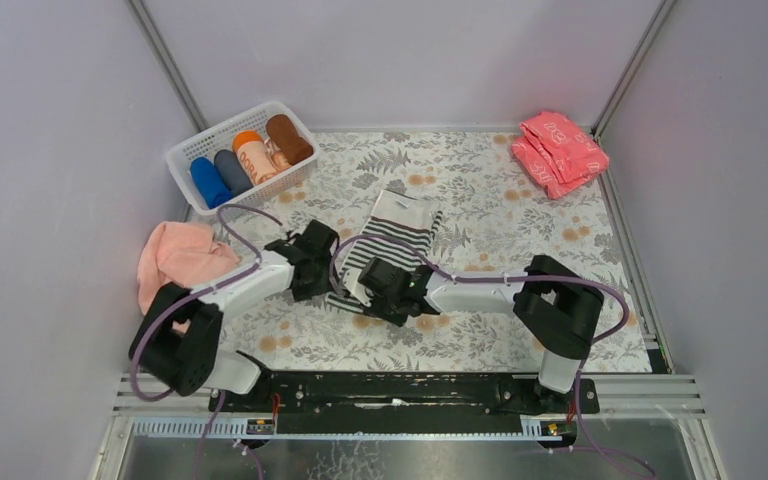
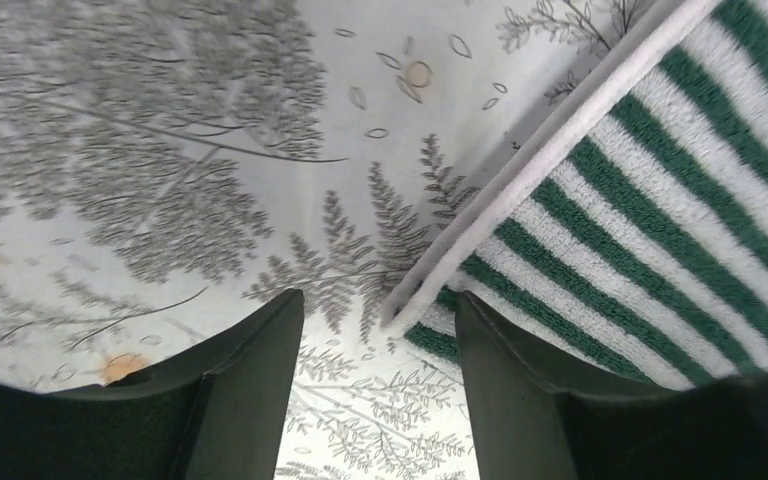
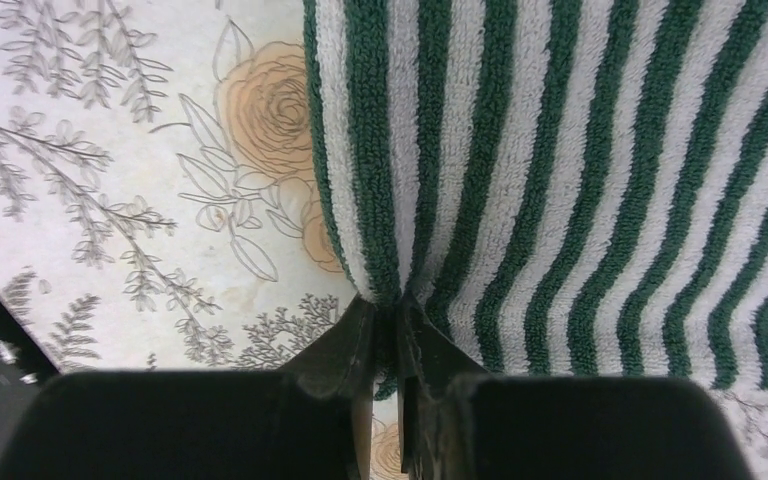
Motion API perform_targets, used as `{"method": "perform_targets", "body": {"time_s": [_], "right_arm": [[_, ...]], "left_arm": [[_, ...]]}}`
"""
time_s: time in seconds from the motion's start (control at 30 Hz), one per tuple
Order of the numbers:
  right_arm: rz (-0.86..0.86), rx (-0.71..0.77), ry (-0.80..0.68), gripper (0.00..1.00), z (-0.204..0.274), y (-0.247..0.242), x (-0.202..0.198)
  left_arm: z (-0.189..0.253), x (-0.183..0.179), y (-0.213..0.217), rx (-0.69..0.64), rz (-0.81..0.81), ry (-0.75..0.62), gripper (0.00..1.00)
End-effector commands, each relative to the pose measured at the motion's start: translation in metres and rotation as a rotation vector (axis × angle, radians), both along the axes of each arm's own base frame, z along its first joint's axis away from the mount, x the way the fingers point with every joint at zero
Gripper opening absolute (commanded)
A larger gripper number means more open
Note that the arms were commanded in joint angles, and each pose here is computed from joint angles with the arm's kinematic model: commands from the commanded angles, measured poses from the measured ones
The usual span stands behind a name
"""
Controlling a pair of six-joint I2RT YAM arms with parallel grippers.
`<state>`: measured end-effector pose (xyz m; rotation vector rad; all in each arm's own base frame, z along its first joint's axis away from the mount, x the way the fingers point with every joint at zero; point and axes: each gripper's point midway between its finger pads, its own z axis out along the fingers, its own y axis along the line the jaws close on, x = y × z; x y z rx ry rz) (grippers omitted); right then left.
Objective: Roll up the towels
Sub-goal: Roll the towel at the center of the board.
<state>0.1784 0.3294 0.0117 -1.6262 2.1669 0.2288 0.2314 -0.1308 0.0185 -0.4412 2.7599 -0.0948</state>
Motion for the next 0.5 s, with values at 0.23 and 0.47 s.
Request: {"method": "perform_targets", "body": {"time_s": [0.23,0.47], "right_arm": [[-0.078,0.314,0.426,0.01,0.011,0.023,-0.03],[-0.173,0.454,0.6,0.01,0.014,0.024,-0.022]], "left_arm": [[0.06,-0.014,0.019,-0.12,0.148,-0.186,0.71],[0.051,-0.035,0.012,-0.226,0.185,-0.162,0.75]]}}
